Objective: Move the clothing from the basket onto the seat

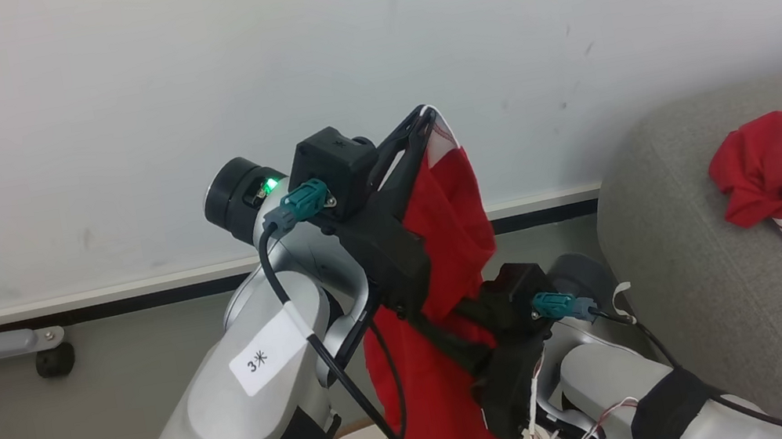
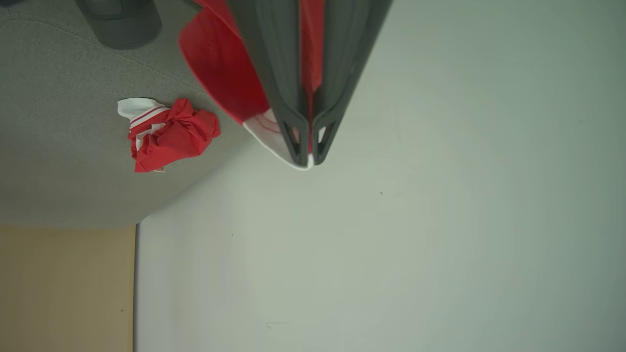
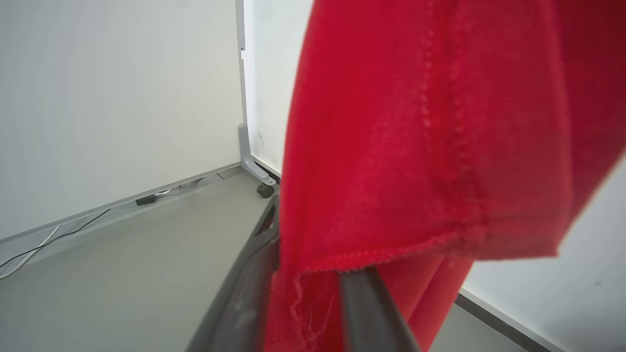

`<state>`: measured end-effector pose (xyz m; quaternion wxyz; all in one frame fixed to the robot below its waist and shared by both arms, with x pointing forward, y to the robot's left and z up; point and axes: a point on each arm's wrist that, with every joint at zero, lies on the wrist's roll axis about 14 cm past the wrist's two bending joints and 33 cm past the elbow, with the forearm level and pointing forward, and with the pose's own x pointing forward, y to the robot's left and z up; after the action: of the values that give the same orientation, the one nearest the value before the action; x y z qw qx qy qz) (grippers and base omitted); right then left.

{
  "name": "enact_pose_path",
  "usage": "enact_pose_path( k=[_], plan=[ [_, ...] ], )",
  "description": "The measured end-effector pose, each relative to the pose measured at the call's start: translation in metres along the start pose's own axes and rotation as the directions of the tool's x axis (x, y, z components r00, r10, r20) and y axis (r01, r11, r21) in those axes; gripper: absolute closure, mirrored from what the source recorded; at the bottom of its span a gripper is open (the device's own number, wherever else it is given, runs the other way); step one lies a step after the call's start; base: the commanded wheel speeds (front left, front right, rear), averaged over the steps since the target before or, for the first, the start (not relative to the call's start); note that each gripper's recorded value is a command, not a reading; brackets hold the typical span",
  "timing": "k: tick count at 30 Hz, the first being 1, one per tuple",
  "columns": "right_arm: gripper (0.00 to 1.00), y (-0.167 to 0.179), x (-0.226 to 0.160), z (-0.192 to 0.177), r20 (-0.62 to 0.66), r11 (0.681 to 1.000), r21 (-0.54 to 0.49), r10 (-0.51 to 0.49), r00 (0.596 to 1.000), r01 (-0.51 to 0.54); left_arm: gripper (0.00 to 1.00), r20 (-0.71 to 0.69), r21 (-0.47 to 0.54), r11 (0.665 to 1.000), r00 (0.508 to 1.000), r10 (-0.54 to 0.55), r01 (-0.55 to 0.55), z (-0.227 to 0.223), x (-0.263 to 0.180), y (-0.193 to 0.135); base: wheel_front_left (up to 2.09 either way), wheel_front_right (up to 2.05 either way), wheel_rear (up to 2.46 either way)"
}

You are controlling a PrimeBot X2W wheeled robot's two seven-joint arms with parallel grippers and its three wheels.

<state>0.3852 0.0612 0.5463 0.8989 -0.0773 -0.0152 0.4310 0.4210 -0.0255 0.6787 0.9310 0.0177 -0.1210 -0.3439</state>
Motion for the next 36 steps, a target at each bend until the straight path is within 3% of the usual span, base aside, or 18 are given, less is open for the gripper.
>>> enact_pose_path(
  k=[11, 13, 14, 15, 26, 36],
  plan=[
    [1.0, 0.001, -0.003, -0.006, -0.013, 0.998, 0.065, -0.001, 1.0, 0.002, 1.0, -0.02, -0.041, 0.998, 0.999, 0.04, -0.041, -0.011, 0.005, 0.009, 0.0, 0.0, 0.0],
    [1.0, -0.004, -0.006, -0.007, -0.014, 0.997, 0.078, -0.018, 1.0, 0.019, 0.59, -0.04, -0.055, 0.997, 0.998, 0.053, -0.055, -0.02, 0.004, 0.011, 0.0, 0.0, 0.0],
    [1.0, -0.006, -0.008, -0.007, -0.015, 0.996, 0.083, -0.028, 1.0, 0.029, 0.26, -0.044, -0.065, 0.996, 0.997, 0.057, -0.06, -0.024, 0.004, 0.013, 0.0, 0.0, 0.0],
    [1.0, -0.009, -0.01, -0.008, -0.016, 0.995, 0.09, -0.039, 0.999, 0.04, 0.0, -0.045, -0.079, 0.994, 0.997, 0.068, -0.072, -0.027, 0.003, 0.015, 0.0, 0.0, 0.0],
    [1.0, -0.07, -0.047, -0.012, -0.033, 0.961, 0.129, -0.242, 0.97, 0.245, 0.0, -0.098, -0.173, 0.982, 0.993, 0.058, -0.075, -0.072, 0.003, 0.005, 0.0, 0.0, 0.0],
    [1.0, -0.139, -0.121, -0.015, -0.042, 0.89, 0.086, -0.446, 0.894, 0.448, 0.0, -0.156, -0.269, 0.963, 0.987, -0.04, -0.004, -0.122, -0.01, -0.047, 0.0, 0.0, 0.0]
  ],
)
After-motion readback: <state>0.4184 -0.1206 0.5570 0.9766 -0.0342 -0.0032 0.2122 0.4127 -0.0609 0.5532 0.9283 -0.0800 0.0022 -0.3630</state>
